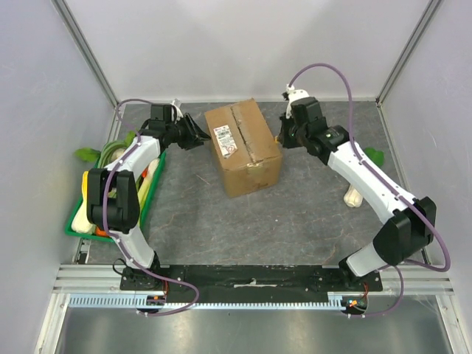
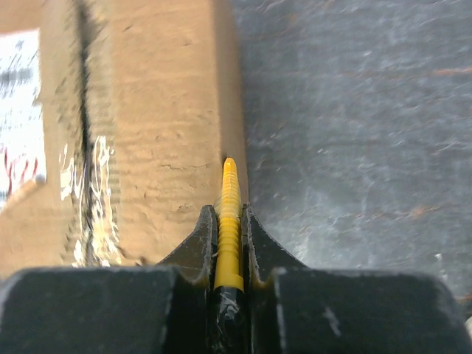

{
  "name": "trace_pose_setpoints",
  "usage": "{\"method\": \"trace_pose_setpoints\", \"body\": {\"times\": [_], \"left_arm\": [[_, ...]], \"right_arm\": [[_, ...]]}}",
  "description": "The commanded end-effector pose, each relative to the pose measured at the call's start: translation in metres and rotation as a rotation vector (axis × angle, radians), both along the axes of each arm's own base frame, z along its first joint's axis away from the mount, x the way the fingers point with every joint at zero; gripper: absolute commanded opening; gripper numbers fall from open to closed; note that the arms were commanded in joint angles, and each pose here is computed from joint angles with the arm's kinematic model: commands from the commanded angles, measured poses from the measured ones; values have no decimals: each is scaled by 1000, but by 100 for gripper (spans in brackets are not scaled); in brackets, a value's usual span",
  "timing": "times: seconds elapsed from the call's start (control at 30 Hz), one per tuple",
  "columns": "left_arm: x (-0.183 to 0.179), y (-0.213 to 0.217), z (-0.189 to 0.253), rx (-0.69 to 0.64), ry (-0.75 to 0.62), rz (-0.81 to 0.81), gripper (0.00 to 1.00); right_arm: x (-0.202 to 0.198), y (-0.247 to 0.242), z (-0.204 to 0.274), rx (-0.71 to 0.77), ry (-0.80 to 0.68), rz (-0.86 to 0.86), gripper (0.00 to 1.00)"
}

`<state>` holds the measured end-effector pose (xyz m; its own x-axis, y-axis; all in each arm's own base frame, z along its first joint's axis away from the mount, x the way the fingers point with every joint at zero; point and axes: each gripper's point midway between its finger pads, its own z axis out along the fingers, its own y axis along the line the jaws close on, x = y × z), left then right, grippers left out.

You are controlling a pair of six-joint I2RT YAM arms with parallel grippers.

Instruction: Unpack the express box

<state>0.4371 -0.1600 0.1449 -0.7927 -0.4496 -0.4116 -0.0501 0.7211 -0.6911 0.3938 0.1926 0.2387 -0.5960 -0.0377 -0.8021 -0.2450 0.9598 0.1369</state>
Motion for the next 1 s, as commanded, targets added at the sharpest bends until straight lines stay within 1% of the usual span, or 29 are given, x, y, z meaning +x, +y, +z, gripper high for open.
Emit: {"method": "trace_pose_setpoints", "body": {"times": [0.0,0.03,0.13,0.17,0.23,0.27,0.3,0.33,0.37,0.47,0.5,0.57,0.6,0.63,0.67,0.73,0.77,0.83,0.87,0.93,0.97], "left_arm": [[37,-19,47,-80,-157,-69,45],[42,-21,42,-79,-152,-76,45],[53,-20,46,-73,-176,-80,45],[57,-16,41,-45,-167,-58,45],[62,1,39,21,-146,9,47],[61,7,46,45,-156,37,48],[57,19,44,73,-130,69,49],[58,29,45,121,-141,98,50],[53,36,58,140,-166,116,50],[38,57,65,232,-165,156,54],[30,61,81,239,-197,164,56],[15,57,84,228,-201,130,58],[7,53,94,208,-227,112,60],[-1,45,97,174,-233,71,61],[-10,43,90,161,-217,52,61],[-25,34,94,118,-218,9,61],[-34,33,84,107,-191,-1,62],[-46,28,84,74,-179,-20,62],[-53,27,74,70,-157,-26,62],[-62,25,73,53,-155,-37,62],[-67,25,65,51,-138,-42,62]], "right_arm": [[-49,50,-1,94,65,145,0],[-56,60,-2,97,70,171,0],[-67,74,-1,111,73,201,0],[-69,76,-1,100,66,193,0],[-65,69,4,69,41,156,0],[-61,53,4,13,20,94,0],[-58,47,12,-7,-3,72,0],[-57,38,18,-53,-29,64,0],[-58,30,33,-73,-61,51,0],[-64,21,72,-105,-166,122,0],[-69,26,82,-92,-186,172,0],[-76,32,110,-74,-277,268,0],[-84,44,117,-31,-300,355,0],[-92,49,130,1,-344,407,0],[-92,59,135,29,-397,452,0],[-100,73,144,86,-448,520,0],[-97,80,145,103,-480,536,0],[-93,93,141,113,-503,554,0],[-92,97,138,105,-507,569,0],[-91,113,125,73,-507,611,0],[-91,121,124,77,-517,630,0]]}}
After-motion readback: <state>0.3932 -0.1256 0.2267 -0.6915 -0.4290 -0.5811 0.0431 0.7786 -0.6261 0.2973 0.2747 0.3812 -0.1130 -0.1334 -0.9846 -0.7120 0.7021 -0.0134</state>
